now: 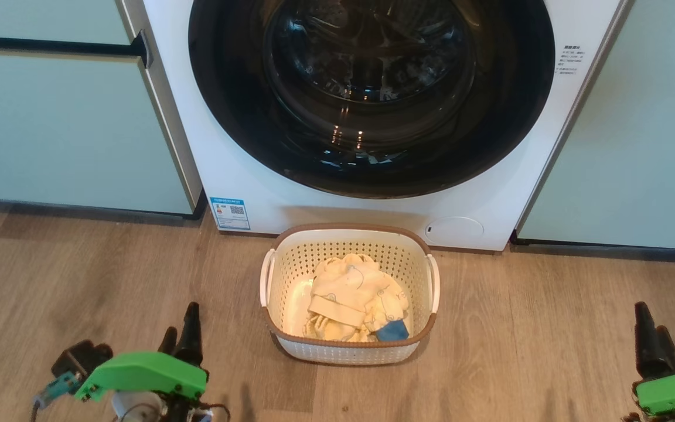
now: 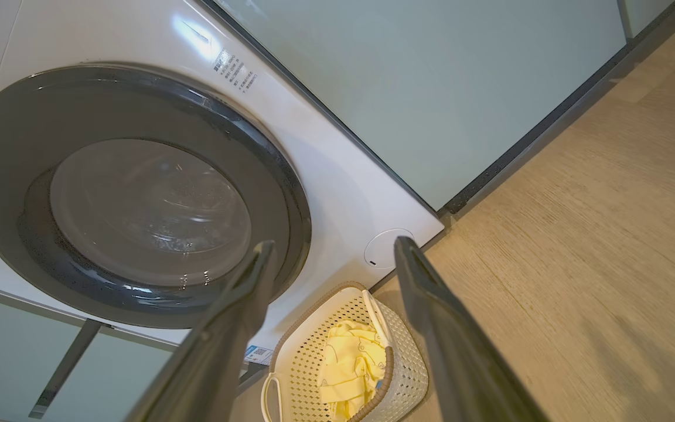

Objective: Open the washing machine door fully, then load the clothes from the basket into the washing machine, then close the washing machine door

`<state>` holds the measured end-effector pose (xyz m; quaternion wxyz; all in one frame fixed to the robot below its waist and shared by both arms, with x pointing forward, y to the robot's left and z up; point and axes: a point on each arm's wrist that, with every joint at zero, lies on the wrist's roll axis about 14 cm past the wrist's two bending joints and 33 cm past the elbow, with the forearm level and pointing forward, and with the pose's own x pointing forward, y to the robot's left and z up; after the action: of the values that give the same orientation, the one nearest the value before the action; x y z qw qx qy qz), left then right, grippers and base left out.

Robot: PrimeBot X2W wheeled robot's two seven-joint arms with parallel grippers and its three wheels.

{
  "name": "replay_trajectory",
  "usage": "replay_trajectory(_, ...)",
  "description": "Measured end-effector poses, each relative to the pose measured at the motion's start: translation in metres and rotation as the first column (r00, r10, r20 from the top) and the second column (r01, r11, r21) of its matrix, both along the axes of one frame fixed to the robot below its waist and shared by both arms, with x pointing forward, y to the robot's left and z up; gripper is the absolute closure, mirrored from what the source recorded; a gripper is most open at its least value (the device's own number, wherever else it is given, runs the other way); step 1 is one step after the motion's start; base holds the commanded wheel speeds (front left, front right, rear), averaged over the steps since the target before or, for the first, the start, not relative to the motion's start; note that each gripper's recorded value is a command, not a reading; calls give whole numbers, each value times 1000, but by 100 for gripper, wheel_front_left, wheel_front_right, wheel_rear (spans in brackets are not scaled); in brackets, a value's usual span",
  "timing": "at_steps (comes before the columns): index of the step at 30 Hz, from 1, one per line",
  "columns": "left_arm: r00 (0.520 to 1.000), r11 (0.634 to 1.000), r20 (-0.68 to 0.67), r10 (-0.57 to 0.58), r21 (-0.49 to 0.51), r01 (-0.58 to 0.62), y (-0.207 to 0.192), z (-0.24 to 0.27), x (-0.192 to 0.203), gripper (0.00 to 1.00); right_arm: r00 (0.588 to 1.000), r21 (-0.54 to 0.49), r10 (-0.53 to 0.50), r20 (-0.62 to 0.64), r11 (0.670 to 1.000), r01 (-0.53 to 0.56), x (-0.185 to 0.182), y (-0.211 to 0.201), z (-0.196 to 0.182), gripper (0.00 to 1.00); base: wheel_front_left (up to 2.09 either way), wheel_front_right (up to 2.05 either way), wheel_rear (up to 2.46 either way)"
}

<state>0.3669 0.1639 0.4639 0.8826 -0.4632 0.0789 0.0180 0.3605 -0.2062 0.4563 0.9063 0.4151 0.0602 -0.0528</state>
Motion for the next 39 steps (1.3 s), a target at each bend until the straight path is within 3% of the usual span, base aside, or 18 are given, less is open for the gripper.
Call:
replay_trajectory(18, 996, 973, 63, -61, 226, 45, -11, 12, 5, 0, 996, -242, 87, 36, 967, -76, 7, 16, 13, 0, 0, 0, 0)
replay_trajectory(39, 984, 896, 137, -109, 443, 38, -17, 29, 11, 0, 984, -500, 157, 80, 861, -97, 15, 20, 29, 0, 0, 0, 0)
